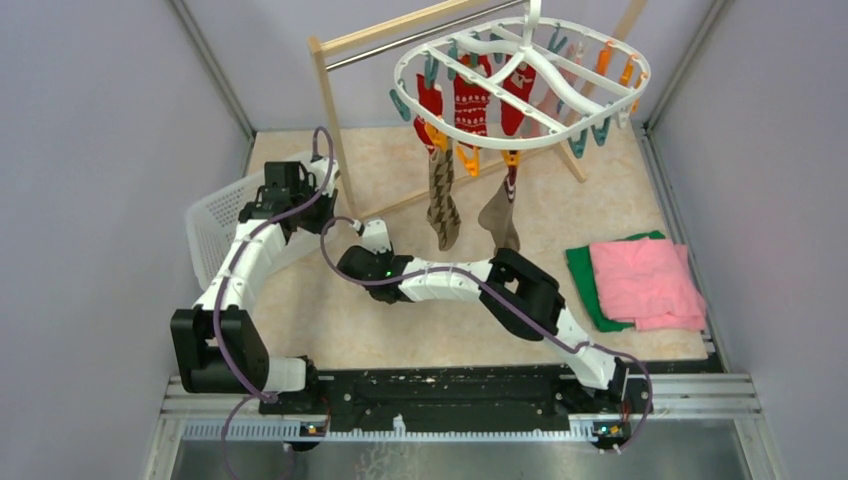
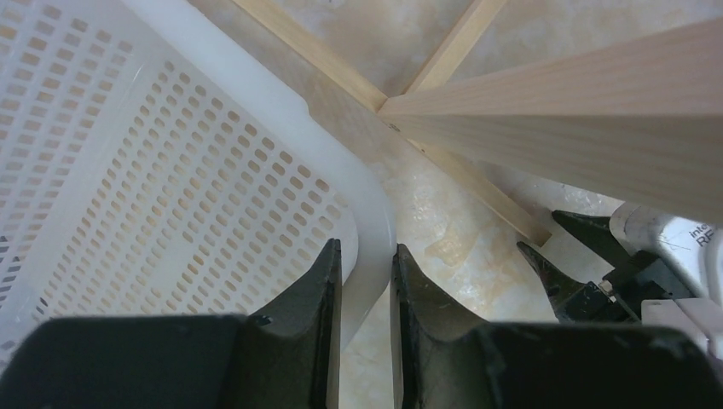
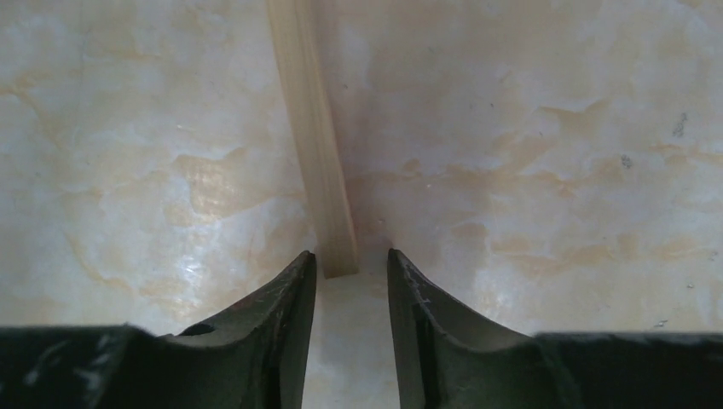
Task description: Remove the socks clipped to the hanger
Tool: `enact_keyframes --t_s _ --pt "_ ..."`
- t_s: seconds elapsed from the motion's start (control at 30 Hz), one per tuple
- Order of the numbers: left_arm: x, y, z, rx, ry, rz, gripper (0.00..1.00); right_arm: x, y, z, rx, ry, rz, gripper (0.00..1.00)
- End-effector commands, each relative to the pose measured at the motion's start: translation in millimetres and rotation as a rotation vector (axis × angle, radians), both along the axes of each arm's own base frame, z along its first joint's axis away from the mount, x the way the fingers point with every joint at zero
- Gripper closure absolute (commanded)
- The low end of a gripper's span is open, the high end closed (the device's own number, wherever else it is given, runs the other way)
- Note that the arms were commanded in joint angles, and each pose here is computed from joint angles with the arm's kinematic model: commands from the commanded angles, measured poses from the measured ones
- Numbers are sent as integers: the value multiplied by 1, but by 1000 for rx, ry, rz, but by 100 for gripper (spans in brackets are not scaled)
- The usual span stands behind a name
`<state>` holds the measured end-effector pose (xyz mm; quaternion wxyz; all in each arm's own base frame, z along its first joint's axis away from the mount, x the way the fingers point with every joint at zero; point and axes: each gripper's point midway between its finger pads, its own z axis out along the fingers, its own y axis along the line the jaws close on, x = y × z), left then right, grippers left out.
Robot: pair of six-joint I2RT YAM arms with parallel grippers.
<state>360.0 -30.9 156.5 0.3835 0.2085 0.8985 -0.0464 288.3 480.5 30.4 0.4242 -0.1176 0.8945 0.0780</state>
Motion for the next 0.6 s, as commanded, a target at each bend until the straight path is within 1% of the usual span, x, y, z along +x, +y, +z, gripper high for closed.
enact_keyframes --t_s 0.0,0.03,0.1,0.17,0.33,0.43,0.5,0.57 --pt "-30 74 -25 183 142 251 100 -5 -11 -5 -50 63 3 60" --pt "-32 74 -26 180 151 252 100 -10 -13 -10 -72 94 28 58" --pt "-33 67 -29 151 161 232 100 -24 -27 -26 -127 170 49 57" --pt "-35 67 -31 147 167 233 100 -36 -44 -35 -159 208 69 57" --pt "-40 68 -38 149 187 230 100 -58 -79 -40 -180 249 94 59" --pt "-42 81 -44 165 212 270 100 -63 -90 -36 -190 254 101 63" --pt "-39 91 -49 158 229 311 100 -64 -92 -32 -181 248 110 63" --pt "-37 100 -53 138 250 358 100 -65 -91 -25 -168 238 123 60"
